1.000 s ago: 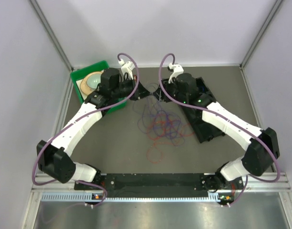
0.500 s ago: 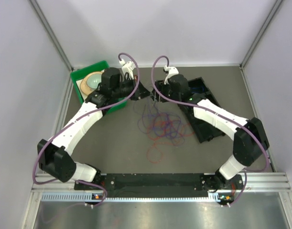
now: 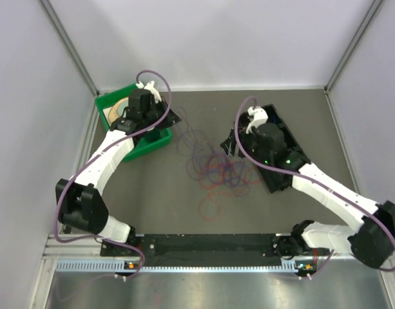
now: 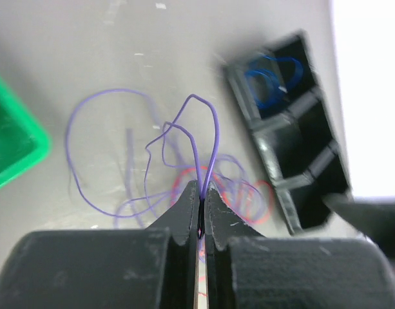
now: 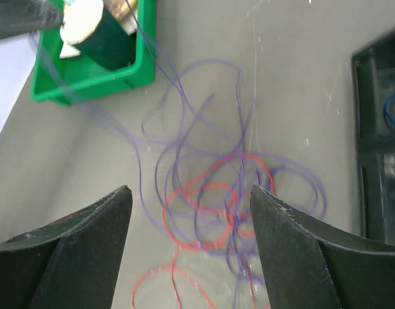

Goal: Untangle the cables

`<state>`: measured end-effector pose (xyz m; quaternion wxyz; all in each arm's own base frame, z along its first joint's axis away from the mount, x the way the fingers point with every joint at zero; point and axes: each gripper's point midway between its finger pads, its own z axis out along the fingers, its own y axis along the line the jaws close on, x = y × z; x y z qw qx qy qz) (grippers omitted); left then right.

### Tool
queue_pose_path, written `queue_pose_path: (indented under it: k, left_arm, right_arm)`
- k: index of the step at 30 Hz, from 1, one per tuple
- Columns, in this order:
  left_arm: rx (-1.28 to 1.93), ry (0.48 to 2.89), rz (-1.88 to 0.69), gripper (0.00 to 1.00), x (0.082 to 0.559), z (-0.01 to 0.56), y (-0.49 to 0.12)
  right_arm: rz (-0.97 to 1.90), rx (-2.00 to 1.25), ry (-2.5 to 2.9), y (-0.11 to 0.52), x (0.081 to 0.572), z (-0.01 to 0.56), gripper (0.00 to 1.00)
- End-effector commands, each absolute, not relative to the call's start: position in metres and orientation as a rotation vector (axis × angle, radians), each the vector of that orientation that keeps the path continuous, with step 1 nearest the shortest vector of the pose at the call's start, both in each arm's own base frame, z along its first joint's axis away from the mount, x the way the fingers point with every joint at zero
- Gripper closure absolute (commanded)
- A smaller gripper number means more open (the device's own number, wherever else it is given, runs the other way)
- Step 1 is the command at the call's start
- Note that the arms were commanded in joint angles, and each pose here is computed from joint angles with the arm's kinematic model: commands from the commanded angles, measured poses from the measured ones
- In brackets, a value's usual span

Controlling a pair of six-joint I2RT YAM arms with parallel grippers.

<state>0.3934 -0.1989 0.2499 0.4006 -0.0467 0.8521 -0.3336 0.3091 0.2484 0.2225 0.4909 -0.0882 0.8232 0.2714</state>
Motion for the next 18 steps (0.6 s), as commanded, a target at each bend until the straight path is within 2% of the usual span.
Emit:
queue_pose_path:
  k: [1,3,6,8,14,18]
  left_arm:
    - [-0.211,2.119,-0.745,1.0,0.413,0.261,-0.184]
    - [-0.222,2.107,-0.738,1.0,0.419,0.265,-0.183]
    - [-0.211,2.121,-0.771,1.0,0.424,0.263,-0.19]
    - [-0.219,2.14,-0.771,1.0,0.428,0.256,-0.192]
    - [-0.194,2.224,-0.663,1.0,0.421,0.233,-0.2]
    - [-0.197,2.263,-0.664,1.0,0.412,0.217,-0.203]
  right_arm:
    - [0.667,-0.25,2.057,0.232,0.277,0.2,0.28]
    - [0.682,-0.323,2.11,0.233,0.25,0.177,0.3]
    - [0.684,-0.596,2.098,0.25,0.201,0.155,0.35]
    - [0.588,-0.684,2.098,0.245,0.19,0.136,0.36]
    - [0.54,-0.851,2.088,0.249,0.184,0.118,0.41]
    - [0.409,-0.931,2.141,0.256,0.194,0.095,0.43]
